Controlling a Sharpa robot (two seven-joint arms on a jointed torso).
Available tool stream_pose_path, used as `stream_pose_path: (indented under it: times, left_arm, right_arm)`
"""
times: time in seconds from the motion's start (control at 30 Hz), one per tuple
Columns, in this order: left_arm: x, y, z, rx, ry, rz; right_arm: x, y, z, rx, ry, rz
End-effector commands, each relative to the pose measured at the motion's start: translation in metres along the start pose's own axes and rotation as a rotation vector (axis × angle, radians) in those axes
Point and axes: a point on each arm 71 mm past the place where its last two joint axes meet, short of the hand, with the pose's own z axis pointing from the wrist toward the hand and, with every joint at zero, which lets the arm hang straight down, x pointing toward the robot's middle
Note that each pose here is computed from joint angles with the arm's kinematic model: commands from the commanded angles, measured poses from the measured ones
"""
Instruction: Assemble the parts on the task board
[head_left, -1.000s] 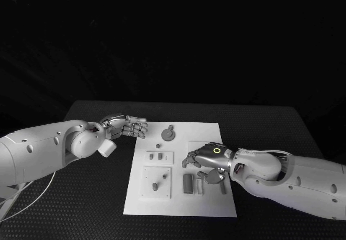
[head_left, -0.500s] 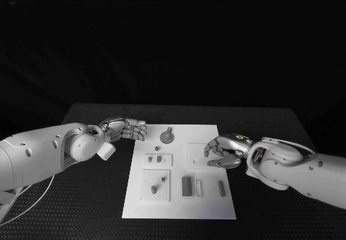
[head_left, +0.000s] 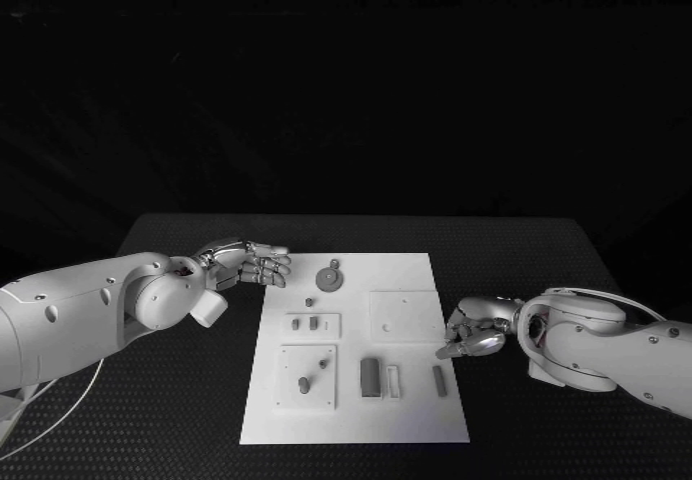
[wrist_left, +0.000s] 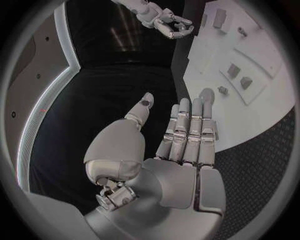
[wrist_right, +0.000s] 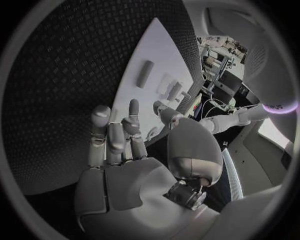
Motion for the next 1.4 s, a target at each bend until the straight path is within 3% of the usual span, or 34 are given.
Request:
stream_pose_path:
  times: [0.03, 0.13, 0.33, 0.53, 1.0, 1.4]
  left_arm:
    - [0.0032, -0.0010, 0.0012, 0.012, 0.021, 0.001]
    - [0.0030, 0.0016, 0.0006, 0.006, 0.020, 0.003]
    - [0.0032, 0.0025, 0.0007, 0.005, 0.021, 0.003]
    - [0.0036, 0.0025, 0.0010, 0.004, 0.024, 0.003]
    - [0.0033, 0.0025, 0.0000, 0.007, 0.023, 0.003]
    - [0.0031, 0.0022, -0.0009, 0.014, 0.020, 0.002]
  right_arm:
    - [0.008, -0.012, -0.005, 0.157, 0.065, -0.002]
    - [0.013, -0.016, -0.008, 0.197, 0.084, -0.001]
    - [0.025, -0.011, -0.010, 0.210, 0.104, 0.006]
    - [0.026, -0.007, -0.008, 0.217, 0.071, 0.014]
    - [0.044, 0.011, 0.003, 0.174, 0.108, 0.006]
    - [0.049, 0.024, 0.010, 0.140, 0.085, -0.074]
